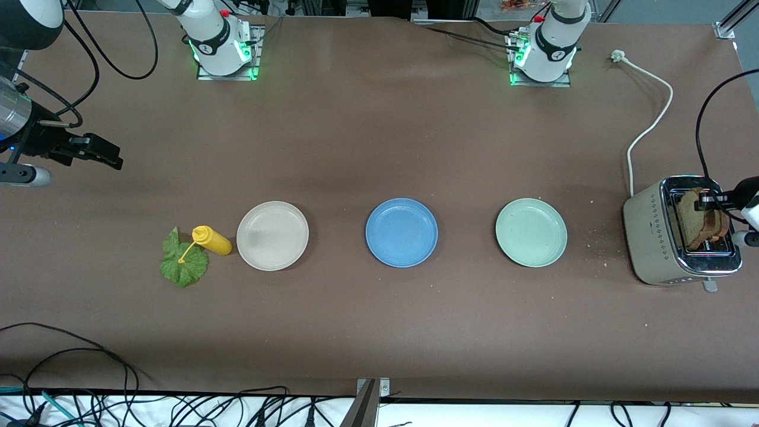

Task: Make sandwich in blue plate with both arms
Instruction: 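Grasp a bread slice with the left gripper and lift it out, then carry the bread slice with the left gripper onto the blue plate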

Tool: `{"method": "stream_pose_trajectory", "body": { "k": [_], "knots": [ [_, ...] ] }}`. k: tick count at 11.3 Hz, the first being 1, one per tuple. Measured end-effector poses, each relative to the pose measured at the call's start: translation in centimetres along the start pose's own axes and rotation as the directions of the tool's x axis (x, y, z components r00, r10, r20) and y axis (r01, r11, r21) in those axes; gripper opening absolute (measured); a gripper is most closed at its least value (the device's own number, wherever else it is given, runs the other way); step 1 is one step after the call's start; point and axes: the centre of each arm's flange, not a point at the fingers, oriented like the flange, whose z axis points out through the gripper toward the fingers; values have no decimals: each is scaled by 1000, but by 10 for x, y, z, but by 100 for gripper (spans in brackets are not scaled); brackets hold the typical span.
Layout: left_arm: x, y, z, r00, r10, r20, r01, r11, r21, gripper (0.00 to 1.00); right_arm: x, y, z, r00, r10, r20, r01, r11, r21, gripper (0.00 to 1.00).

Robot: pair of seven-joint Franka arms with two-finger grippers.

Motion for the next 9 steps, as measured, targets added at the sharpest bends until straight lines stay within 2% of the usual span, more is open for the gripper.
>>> {"method": "stream_pose_trajectory", "body": {
  "k": [3,5,6,9],
  "knots": [
    [-21,77,-69,991,123,45,-122,992,-17,9,0,0,0,1000,0,0,0,1000,0,100],
    [-24,155,-79,963,263,64,-261,965,-34,9,0,0,0,1000,0,0,0,1000,0,100],
    [-24,194,-77,943,328,64,-324,944,-70,9,0,0,0,1000,0,-1,0,1000,0,100],
    [-8,285,-36,903,425,70,-381,864,-328,9,0,0,0,1000,0,-1,0,1000,0,100]
  ]
}}
